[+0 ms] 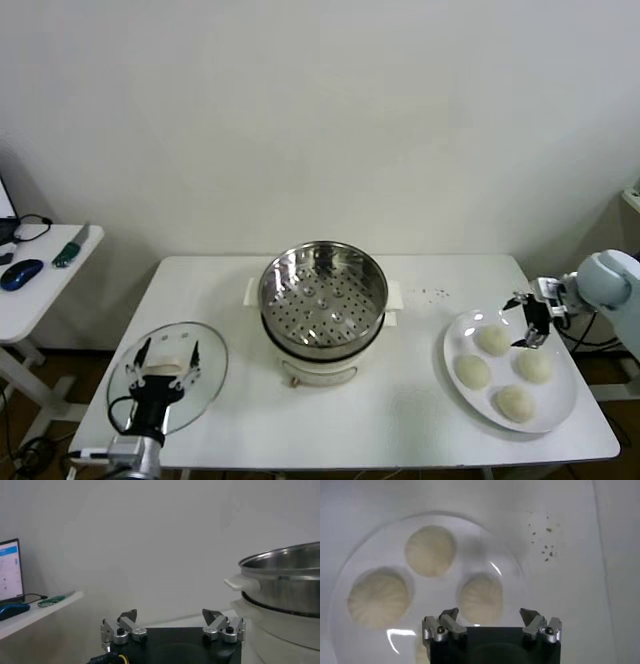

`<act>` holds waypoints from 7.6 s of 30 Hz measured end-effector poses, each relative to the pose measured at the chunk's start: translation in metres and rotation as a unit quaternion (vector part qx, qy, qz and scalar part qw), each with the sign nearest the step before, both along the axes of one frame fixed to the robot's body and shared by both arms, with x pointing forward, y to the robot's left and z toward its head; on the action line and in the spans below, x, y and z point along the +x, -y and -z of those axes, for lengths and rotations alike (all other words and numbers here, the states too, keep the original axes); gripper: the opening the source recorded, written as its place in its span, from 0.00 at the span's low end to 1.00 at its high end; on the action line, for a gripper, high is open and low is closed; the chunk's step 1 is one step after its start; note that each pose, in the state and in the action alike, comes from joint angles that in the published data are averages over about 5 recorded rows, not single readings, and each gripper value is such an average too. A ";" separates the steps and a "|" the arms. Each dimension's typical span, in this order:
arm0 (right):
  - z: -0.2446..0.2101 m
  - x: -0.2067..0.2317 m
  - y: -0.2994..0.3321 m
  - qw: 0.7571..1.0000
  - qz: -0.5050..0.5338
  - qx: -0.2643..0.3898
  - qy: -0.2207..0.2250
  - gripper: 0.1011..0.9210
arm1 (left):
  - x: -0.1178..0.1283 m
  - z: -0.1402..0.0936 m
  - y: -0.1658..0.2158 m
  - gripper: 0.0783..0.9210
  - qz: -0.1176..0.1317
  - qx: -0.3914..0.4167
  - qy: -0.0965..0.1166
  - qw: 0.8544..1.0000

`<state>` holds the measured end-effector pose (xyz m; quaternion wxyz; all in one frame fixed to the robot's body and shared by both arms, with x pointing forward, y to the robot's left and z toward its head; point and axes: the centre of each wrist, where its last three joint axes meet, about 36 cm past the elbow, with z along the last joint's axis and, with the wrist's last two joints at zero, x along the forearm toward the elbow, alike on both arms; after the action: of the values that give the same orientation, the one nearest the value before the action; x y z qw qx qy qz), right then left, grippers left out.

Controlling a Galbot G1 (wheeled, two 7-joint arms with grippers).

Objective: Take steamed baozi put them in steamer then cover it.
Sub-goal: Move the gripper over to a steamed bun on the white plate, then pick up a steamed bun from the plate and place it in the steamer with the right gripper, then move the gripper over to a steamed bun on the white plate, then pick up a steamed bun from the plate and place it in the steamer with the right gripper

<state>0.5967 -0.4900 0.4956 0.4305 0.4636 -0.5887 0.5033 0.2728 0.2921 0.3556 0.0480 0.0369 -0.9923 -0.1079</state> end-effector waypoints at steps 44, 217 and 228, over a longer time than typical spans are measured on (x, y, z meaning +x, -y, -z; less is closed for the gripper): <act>0.004 0.064 -0.055 0.993 -0.086 -0.060 -0.047 0.68 | -0.004 0.006 -0.010 0.88 -0.004 0.004 -0.014 1.000; -0.184 0.098 -0.215 0.997 -0.035 0.061 -0.013 0.66 | -0.037 -0.005 0.006 0.88 0.032 -0.011 -0.045 0.998; -0.218 0.113 -0.346 0.993 -0.081 0.080 -0.014 0.66 | -0.035 -0.013 0.019 0.88 0.053 -0.007 -0.038 0.998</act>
<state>0.7093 -0.1439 0.7134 0.3582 0.5499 -0.5809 0.4815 0.2378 0.2728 0.3683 0.0802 -0.0203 -0.9911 -0.1046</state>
